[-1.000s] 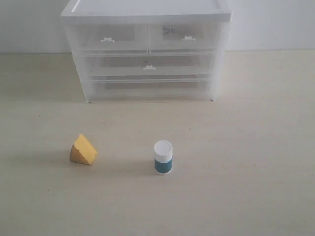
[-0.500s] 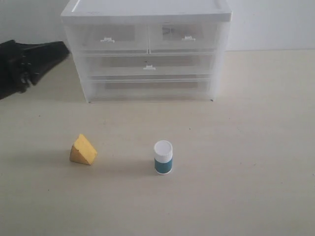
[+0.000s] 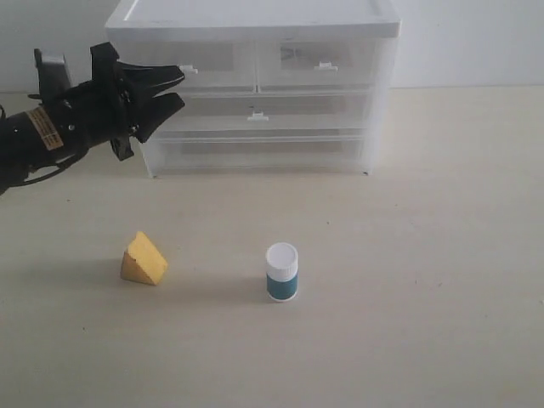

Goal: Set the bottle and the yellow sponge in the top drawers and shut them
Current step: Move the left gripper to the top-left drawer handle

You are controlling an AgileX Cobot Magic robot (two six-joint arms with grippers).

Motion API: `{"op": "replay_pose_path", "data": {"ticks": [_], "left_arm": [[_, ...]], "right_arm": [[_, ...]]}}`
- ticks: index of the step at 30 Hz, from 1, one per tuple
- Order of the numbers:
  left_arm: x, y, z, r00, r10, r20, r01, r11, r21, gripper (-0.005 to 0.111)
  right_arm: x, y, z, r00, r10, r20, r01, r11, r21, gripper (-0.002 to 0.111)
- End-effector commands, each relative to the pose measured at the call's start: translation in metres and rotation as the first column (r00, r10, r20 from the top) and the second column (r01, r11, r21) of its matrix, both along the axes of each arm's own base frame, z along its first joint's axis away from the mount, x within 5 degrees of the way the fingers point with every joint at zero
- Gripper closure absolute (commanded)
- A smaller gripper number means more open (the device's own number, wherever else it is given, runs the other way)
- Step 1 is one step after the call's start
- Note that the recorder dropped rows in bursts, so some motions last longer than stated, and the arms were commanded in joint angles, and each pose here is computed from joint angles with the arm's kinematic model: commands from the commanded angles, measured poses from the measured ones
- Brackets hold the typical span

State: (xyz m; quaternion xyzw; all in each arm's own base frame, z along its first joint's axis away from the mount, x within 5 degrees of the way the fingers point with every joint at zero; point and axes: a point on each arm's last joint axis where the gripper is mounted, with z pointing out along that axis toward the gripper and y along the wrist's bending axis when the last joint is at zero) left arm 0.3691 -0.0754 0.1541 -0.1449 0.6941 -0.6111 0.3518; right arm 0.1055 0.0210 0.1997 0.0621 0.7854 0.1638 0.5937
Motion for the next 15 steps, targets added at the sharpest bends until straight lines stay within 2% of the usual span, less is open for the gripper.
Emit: {"op": "replay_pose_path", "data": {"ticks": [1, 8, 11, 15], "left_arm": [[0.013, -0.002, 0.005, 1.0, 0.023, 0.016, -0.023, 0.998, -0.052, 0.059], [0.023, 0.0, 0.01, 0.998, 0.055, 0.022, -0.053, 0.996, -0.068, 0.061], [0.025, -0.003, 0.01, 0.999, 0.047, 0.026, -0.045, 0.997, -0.066, 0.07], [0.026, -0.008, 0.009, 0.998, 0.054, 0.01, -0.054, 0.997, -0.053, 0.089]], "right_arm": [[0.001, 0.0, 0.002, 1.0, -0.001, 0.012, 0.001, 1.0, -0.002, 0.096], [0.001, 0.0, 0.002, 1.0, -0.001, 0.012, 0.001, 1.0, -0.001, 0.096], [0.001, 0.0, 0.002, 1.0, -0.001, 0.012, 0.001, 1.0, -0.001, 0.096], [0.001, 0.0, 0.002, 1.0, -0.001, 0.012, 0.001, 1.0, -0.001, 0.096]]}}
